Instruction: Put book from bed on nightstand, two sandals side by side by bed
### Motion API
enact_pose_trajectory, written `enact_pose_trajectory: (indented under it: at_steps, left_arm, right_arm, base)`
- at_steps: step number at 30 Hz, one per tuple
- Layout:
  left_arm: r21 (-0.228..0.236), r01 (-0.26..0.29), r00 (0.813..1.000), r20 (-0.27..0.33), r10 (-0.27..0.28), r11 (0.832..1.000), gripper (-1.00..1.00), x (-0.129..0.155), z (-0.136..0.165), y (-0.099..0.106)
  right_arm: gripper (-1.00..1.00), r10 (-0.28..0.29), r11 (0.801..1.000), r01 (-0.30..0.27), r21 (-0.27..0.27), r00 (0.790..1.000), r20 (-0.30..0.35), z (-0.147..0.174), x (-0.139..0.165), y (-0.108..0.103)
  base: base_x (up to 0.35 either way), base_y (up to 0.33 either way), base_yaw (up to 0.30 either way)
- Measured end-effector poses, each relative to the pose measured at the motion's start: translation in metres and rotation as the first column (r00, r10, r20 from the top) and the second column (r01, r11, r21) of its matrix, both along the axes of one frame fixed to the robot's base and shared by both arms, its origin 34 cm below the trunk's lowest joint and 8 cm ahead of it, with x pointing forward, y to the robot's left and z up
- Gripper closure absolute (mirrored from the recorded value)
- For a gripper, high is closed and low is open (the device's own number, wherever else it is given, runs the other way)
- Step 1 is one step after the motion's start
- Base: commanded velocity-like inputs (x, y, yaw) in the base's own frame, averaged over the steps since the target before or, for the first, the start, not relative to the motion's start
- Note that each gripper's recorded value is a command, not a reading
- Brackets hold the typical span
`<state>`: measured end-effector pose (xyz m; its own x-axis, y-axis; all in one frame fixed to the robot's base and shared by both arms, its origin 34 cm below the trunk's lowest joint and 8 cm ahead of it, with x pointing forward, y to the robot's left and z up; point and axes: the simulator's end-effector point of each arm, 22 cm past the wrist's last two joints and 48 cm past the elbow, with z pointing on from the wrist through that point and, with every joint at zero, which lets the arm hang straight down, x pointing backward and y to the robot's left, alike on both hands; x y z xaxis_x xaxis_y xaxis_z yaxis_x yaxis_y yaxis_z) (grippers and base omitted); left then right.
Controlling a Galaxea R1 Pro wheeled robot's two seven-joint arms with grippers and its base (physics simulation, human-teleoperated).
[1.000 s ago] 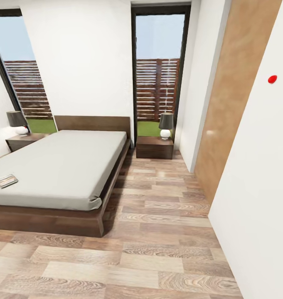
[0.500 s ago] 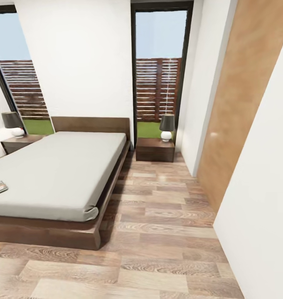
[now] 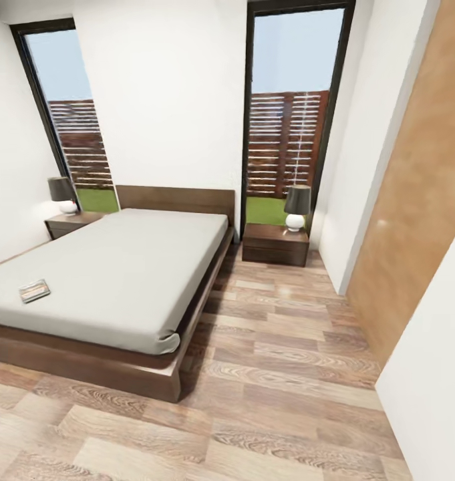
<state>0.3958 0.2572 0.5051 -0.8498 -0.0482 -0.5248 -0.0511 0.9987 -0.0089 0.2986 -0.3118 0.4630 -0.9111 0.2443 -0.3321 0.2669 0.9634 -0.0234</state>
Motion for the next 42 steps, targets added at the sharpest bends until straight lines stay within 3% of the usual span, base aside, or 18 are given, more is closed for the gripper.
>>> enact_pose_trajectory:
  at_steps: [42]
  left_arm:
    - [0.001, 0.001, 1.0, 0.0, -0.001, 1.0, -1.0, -0.0002, -0.0001, 0.0]
  right_arm:
    - [-1.0, 0.0, 1.0, 0.0, 0.0, 1.0, 0.0, 0.0, -0.0001, 0.0]
  base:
    - [0.066, 0.009, 0.293]
